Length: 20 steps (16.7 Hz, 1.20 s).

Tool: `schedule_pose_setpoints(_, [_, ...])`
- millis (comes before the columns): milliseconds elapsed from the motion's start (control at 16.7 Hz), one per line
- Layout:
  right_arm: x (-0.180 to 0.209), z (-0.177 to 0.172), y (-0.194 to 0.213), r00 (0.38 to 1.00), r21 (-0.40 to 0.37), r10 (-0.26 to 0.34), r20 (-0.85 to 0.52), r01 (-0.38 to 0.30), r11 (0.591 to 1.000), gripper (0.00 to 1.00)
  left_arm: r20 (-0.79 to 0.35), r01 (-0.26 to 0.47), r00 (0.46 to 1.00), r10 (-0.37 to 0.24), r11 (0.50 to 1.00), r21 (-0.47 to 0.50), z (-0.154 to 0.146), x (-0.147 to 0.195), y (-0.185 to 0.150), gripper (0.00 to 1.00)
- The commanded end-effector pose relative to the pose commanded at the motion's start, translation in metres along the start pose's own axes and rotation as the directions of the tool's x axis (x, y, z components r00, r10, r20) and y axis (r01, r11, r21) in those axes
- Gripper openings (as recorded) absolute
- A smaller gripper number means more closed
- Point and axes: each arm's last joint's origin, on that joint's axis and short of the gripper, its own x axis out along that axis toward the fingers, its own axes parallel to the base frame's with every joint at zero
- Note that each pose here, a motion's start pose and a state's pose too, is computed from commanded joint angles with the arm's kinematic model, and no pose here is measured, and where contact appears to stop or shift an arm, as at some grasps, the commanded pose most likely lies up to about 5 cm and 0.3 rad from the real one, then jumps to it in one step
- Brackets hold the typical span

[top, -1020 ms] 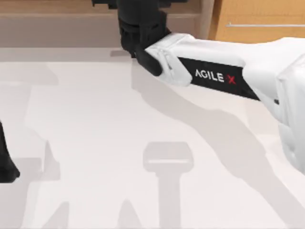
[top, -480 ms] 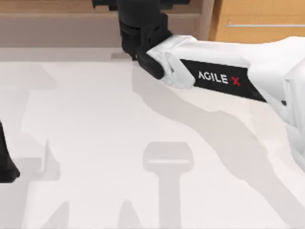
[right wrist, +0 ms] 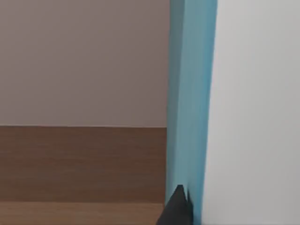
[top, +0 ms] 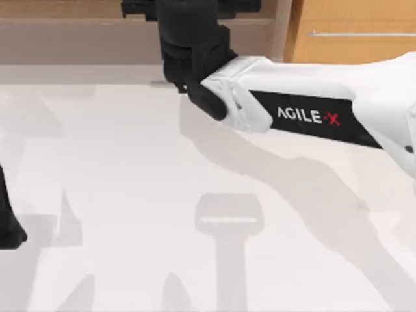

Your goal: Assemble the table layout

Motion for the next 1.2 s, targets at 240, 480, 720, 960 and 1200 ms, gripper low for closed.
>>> schedule_pose_setpoints(240, [0.001, 0.002, -0.004, 1.0, 0.009, 0.005, -0.001, -0.005, 1.0, 0.0, 0.0, 0.0, 1.0, 0.0, 1.0, 0.0, 0.0, 0.0, 0.0, 1.0])
schedule_pose_setpoints(480, [-0.018, 0.017, -0.018, 0.996, 0.062, 0.083, -0.018, -0.081, 0.995, 0.0, 0.0, 0.0, 1.0, 0.0, 1.0, 0.0, 0.0, 0.0, 0.0, 1.0])
schedule_pose_setpoints(720, [-0.051, 0.029, -0.043, 0.971, 0.16, 0.229, -0.061, -0.217, 0.963, 0.0, 0.0, 0.0, 1.0, 0.0, 1.0, 0.0, 0.0, 0.0, 0.0, 1.0])
schedule_pose_setpoints(960, [-0.084, 0.019, -0.083, 0.91, 0.29, 0.384, -0.155, -0.33, 0.899, 0.0, 0.0, 0.0, 1.0, 0.0, 1.0, 0.0, 0.0, 0.0, 0.0, 1.0])
schedule_pose_setpoints(1200, [-0.107, -0.015, -0.14, 0.827, 0.451, 0.474, -0.302, -0.314, 0.835, 0.0, 0.0, 0.0, 1.0, 0.0, 1.0, 0.0, 0.0, 0.0, 0.0, 1.0])
